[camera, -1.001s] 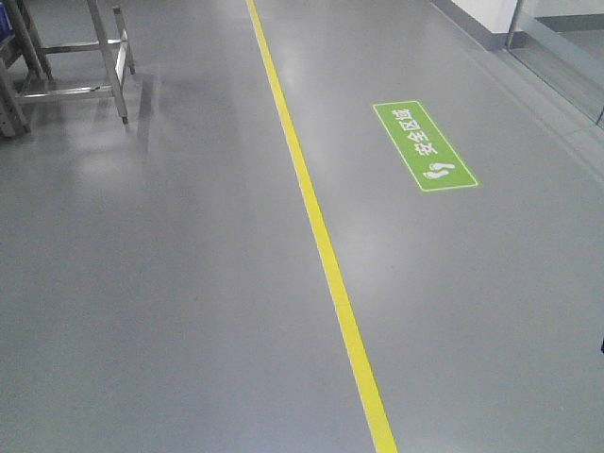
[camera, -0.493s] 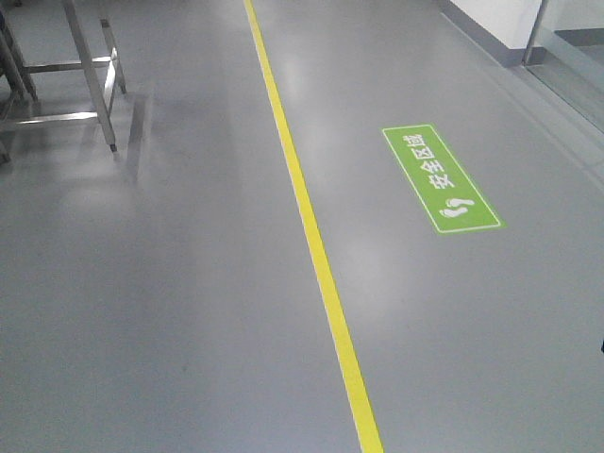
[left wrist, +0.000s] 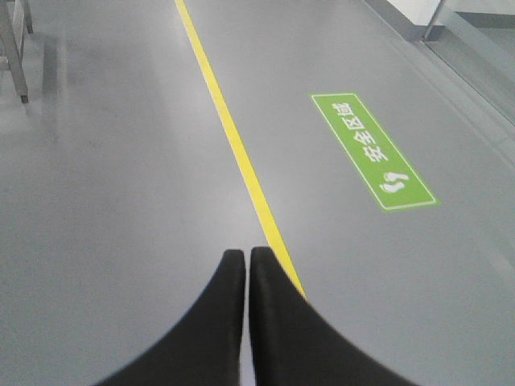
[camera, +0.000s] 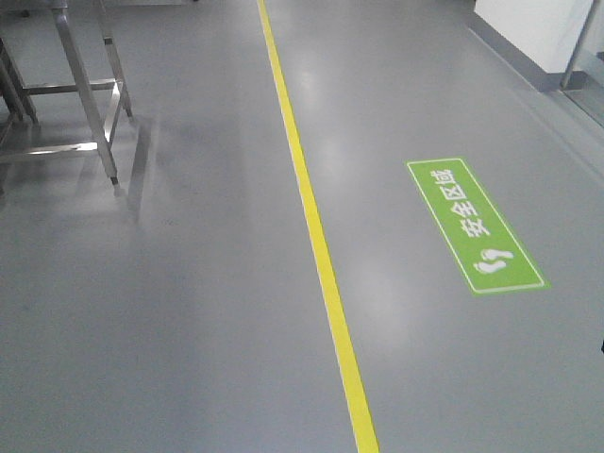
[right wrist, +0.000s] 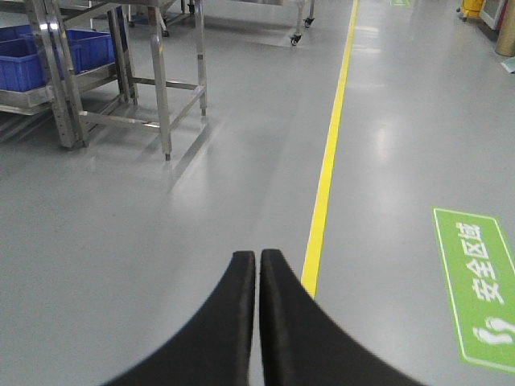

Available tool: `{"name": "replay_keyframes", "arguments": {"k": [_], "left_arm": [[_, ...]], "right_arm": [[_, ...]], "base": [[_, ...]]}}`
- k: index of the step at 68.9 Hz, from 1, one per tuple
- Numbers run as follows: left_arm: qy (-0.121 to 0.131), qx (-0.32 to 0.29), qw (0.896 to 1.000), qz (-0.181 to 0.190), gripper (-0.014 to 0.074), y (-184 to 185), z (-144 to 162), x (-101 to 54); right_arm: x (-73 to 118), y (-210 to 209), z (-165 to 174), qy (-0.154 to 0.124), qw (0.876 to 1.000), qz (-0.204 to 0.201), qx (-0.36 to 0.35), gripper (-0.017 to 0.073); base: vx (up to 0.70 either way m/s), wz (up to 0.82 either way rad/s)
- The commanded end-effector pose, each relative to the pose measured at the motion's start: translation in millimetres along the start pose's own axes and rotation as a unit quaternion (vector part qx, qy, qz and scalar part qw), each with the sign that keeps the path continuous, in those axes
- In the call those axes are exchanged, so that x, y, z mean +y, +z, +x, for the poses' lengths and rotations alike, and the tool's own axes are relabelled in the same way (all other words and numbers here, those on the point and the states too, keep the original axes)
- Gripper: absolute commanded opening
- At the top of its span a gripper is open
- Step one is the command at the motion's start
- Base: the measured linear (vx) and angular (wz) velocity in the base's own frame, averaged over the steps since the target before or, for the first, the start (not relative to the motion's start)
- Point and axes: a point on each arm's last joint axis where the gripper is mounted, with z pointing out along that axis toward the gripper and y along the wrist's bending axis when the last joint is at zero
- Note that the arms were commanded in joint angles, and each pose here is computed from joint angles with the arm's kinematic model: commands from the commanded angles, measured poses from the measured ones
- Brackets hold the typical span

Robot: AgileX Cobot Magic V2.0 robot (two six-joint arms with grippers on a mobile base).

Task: Move and align brake pads A on conveyor
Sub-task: 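Drive along the yellow floor line back toward the steel table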

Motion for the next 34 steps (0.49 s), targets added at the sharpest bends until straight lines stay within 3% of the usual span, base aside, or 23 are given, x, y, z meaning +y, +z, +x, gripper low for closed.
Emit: {"name": "replay_keyframes", "arguments": {"k": [1,34], "left_arm": [[0.002,-0.037,0.999,0.016,-0.0006,-3.5,-11.7,-3.8],[0.002,-0.037,0.999,0.016,-0.0006,-3.5,-11.7,-3.8]], "right_arm": [[-1.3,-2.2,-14.4,-0.008,0.999,0.006,-0.045,-0.0003],[-1.3,-2.1,-14.0,-0.008,0.999,0.006,-0.043,-0.0003]], "base": [[0.6,0.08],[0.61,0.07]]}}
